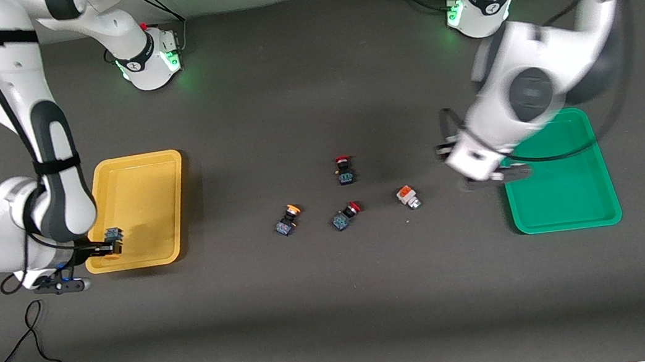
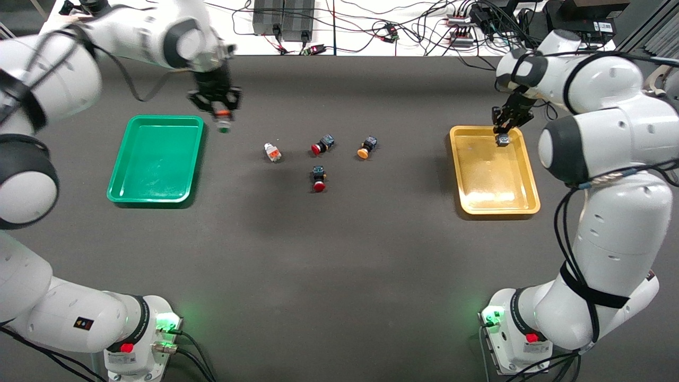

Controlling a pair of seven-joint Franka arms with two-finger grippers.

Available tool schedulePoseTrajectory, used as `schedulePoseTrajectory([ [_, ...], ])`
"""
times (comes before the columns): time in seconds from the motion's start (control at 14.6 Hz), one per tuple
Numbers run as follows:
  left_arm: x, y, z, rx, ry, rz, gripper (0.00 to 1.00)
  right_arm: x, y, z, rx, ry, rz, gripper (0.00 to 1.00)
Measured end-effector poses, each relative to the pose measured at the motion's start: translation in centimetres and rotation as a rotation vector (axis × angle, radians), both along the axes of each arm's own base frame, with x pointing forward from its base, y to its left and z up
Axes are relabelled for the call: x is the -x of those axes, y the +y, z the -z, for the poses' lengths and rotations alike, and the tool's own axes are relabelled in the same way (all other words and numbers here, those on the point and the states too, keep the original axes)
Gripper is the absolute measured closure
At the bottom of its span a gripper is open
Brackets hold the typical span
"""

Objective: Place green and yellow buttons in trays
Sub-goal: 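Place the yellow button in the yellow tray while the left gripper places green in green, then grasp the second yellow button with the right gripper while the left gripper grasps green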

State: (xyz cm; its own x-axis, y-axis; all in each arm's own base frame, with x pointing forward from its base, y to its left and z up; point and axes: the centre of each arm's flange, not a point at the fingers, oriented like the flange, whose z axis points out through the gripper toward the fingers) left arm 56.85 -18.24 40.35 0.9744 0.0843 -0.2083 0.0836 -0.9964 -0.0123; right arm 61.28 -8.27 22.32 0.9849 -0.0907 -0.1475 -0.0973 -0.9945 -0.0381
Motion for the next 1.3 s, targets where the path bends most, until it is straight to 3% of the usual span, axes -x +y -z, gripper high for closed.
schedulePoseTrajectory([
  [0.14,-1.4,7.6,-0.3,0.025,0.024,0.015,0.59,-0.1,-0.2,1.1,0.007,0.004,0.000,0.67],
  [0.21,-1.8,11.0,-0.2,0.036,0.025,0.022,0.59,-0.2,-0.1,0.9,0.004,0.001,0.000,0.61],
  [0.41,-2.2,17.9,2.6,0.025,0.008,0.045,0.59,-0.9,0.4,-1.4,-0.032,0.006,-0.005,0.35],
  [0.62,-1.3,19.2,10.8,-0.007,-0.049,0.077,0.59,-1.3,0.0,-7.2,-0.079,-0.021,-0.005,0.05],
  [0.68,-0.7,19.1,13.8,-0.010,-0.062,0.088,0.59,-1.3,-0.1,-9.8,-0.088,-0.028,-0.019,0.00],
  [0.89,0.6,18.8,19.6,0.001,-0.072,0.100,0.59,-1.0,-0.1,-17.7,-0.090,-0.051,-0.073,0.00],
  [0.96,0.5,18.8,19.9,-0.001,-0.072,0.105,0.53,-0.6,-0.1,-19.9,-0.097,-0.063,-0.077,0.00],
  [1.3,-1.2,19.6,15.7,-0.020,-0.074,0.107,0.01,0.6,3.1,-26.6,-0.064,-0.053,-0.015,0.00],
])
